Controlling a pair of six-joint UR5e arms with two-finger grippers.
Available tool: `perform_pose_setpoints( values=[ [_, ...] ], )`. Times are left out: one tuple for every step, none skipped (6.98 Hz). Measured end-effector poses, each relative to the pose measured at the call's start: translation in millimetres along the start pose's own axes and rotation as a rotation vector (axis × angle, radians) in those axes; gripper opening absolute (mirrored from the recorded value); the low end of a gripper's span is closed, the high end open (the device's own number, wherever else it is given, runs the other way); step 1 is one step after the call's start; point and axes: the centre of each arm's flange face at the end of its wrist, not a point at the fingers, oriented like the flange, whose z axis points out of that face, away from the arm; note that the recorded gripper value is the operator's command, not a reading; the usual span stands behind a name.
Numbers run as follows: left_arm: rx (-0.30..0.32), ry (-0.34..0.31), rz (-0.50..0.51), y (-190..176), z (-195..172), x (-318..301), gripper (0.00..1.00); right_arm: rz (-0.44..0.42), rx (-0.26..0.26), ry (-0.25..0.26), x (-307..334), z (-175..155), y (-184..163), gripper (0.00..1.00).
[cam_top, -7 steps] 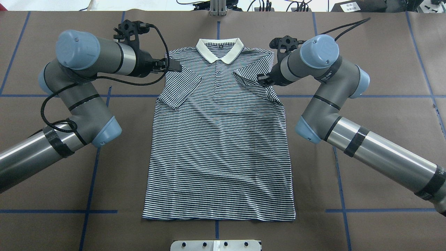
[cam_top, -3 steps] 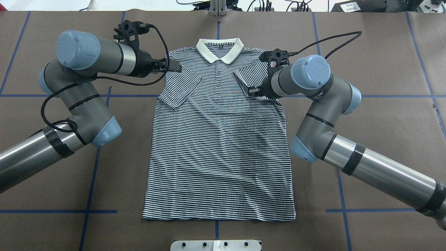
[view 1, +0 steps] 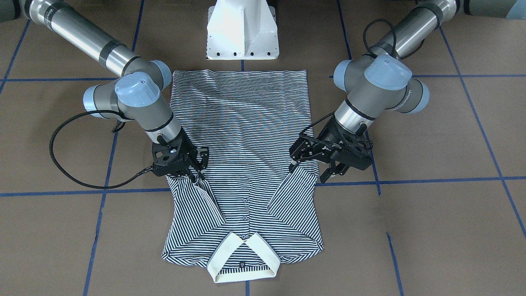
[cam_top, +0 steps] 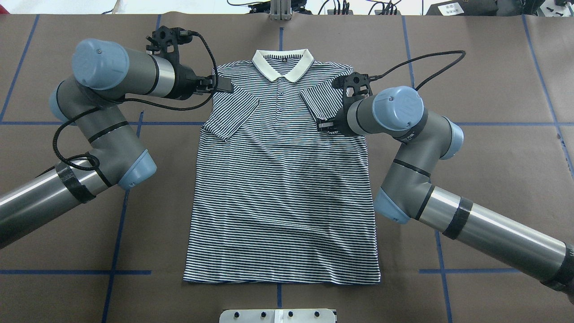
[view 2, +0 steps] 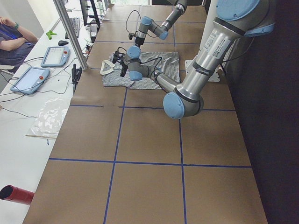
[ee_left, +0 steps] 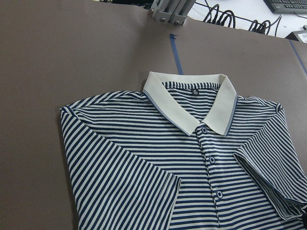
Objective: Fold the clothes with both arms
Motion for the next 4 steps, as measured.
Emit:
perform_pose_setpoints(
  values=[
    [-0.008,-0.003,-0.002,0,0,0,1.0,-0.001,-0.006,0.004,-8,-14,1,1.0],
    [-0.023,0.008,-0.001,2,-4,5,1.0,0.011,-0.036,0.025,-18,-31,0,1.0],
    [-0.043,0.019,0.001,7,-15,15,1.0,0.043,-0.069,0.057,-23,-51,3,1.0],
    [-0.069,0.022,-0.006,22,-34,29,1.0,0.119,-0.093,0.084,-17,-76,17,1.0]
  ],
)
